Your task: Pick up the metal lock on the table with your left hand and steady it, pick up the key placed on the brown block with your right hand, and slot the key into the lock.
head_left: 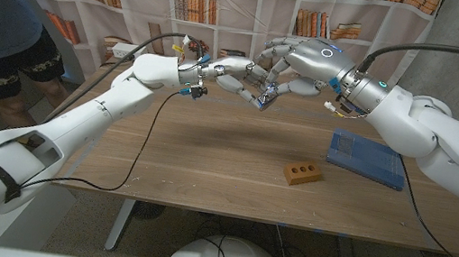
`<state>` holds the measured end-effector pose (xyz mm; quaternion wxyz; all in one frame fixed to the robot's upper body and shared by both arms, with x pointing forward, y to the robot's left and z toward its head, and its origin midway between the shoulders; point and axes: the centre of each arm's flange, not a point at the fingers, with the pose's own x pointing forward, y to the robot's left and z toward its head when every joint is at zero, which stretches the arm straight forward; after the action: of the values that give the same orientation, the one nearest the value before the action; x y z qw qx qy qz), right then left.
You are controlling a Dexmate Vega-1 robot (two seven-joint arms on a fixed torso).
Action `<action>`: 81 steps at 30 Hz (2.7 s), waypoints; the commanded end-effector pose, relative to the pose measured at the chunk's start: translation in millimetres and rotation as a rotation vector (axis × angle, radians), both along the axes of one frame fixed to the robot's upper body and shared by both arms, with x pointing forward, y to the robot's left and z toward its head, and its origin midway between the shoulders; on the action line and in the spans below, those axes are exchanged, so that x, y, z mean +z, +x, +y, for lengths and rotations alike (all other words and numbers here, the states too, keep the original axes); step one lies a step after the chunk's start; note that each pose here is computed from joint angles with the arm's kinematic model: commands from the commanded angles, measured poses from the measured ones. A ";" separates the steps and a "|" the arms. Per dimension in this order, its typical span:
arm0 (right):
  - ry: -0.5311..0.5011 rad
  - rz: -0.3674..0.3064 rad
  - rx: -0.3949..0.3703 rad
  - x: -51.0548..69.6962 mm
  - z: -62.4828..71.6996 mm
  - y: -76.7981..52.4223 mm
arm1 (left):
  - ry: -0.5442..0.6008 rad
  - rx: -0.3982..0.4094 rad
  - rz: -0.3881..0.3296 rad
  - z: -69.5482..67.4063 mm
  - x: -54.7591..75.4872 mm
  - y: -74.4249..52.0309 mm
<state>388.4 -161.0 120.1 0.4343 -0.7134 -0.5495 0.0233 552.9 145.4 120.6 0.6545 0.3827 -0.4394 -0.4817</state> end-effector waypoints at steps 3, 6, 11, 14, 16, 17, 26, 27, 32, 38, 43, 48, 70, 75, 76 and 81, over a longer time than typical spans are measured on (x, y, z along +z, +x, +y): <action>0.003 -0.001 -0.003 1.2 -0.7 2.7 | 0.000 0.005 0.004 2.5 2.1 0.5; 0.001 0.002 -0.003 1.6 -0.9 3.0 | 0.002 0.007 0.004 2.4 2.2 1.3; 0.001 0.005 -0.002 2.0 -1.2 1.9 | 0.004 0.006 0.008 1.1 2.0 3.2; 0.000 0.002 -0.003 1.8 -1.2 1.1 | 0.006 0.005 0.008 0.6 2.0 3.4; 0.000 0.001 -0.002 1.9 -1.3 0.3 | 0.009 0.005 0.009 0.1 2.0 3.6; 0.000 0.002 -0.002 2.1 -1.3 0.1 | 0.009 0.006 0.009 0.0 2.0 3.7; -0.004 -0.008 0.000 4.2 -0.2 -1.5 | 0.013 0.006 0.015 -0.7 1.0 4.6; -0.003 -0.009 0.000 4.6 -0.1 -1.6 | 0.014 0.006 0.015 -0.8 0.9 4.8; -0.005 -0.014 0.001 6.2 0.2 -1.7 | 0.015 0.006 0.018 -1.4 0.6 6.3; -0.003 -0.019 -0.001 7.3 -0.6 -1.3 | 0.014 0.005 0.020 -2.0 0.8 7.7; -0.002 -0.011 -0.007 6.7 -1.9 0.5 | 0.015 0.004 0.019 -2.7 1.4 8.6; -0.006 -0.002 -0.014 5.4 -2.6 2.4 | 0.019 0.006 0.017 -3.5 2.3 9.9; -0.018 0.005 -0.021 4.9 -2.5 4.7 | 0.012 0.000 0.017 -4.5 2.1 8.8; -0.018 0.010 -0.022 5.2 -2.4 4.6 | 0.014 -0.002 0.022 -5.5 1.4 9.6; -0.018 0.010 -0.022 5.2 -2.4 4.6 | 0.015 -0.003 0.022 -5.7 1.3 9.6; -0.017 0.008 -0.019 5.1 -2.6 4.7 | 0.018 -0.002 0.022 -6.1 1.3 9.3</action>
<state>392.8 -163.5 125.3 0.4304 -0.7226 -0.5403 0.0257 562.1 140.4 122.9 0.6553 0.3844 -0.4291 -0.4886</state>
